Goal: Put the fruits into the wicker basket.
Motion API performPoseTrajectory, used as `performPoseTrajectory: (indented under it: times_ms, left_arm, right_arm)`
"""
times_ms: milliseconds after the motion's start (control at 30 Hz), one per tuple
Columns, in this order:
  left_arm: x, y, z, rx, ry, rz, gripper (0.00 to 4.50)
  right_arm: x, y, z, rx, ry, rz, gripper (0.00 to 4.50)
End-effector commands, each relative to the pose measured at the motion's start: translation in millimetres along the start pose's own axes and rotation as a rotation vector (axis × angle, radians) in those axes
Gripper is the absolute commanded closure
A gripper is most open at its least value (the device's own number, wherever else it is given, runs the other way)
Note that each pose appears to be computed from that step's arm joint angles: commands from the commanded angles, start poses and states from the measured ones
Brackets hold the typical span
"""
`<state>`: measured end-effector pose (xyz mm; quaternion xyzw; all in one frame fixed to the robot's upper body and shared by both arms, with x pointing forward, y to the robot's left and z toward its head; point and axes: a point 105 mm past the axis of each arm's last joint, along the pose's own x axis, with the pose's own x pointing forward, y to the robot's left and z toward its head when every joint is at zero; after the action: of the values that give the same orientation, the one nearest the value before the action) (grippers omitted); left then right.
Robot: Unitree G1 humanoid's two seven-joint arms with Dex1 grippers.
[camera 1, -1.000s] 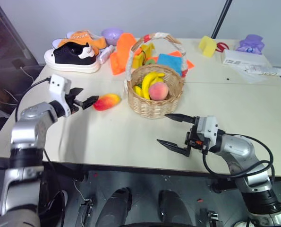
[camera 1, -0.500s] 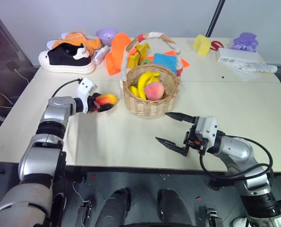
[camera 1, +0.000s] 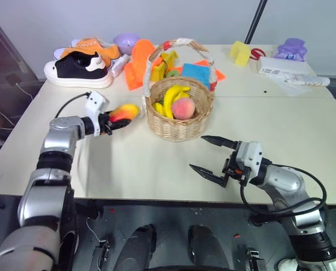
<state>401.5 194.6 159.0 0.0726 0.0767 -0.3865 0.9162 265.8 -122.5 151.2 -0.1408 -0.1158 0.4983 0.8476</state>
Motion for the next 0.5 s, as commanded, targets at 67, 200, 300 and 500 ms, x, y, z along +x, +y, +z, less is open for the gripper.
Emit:
performPoseTrajectory:
  times_ms: [67, 200, 300, 500]
  left_arm:
    - [-24.0, -44.7, 69.0, -0.063, -0.214, -0.105, 2.35]
    - [-4.2, -90.6, 107.6, -0.093, -0.330, -0.177, 2.35]
    - [29.0, -97.7, 119.3, -0.116, -0.355, -0.122, 2.35]
    - [80.1, -111.5, 129.9, -0.075, -0.379, -0.056, 2.35]
  right_arm:
    - [-10.2, -33.9, 20.4, -0.052, -0.110, -0.213, 0.00]
    - [-4.8, -51.5, 30.1, -0.082, -0.160, -0.310, 0.00]
    - [2.1, -58.8, 32.0, -0.111, -0.160, -0.338, 0.00]
    - [4.8, -61.8, 35.6, -0.128, -0.160, -0.367, 0.00]
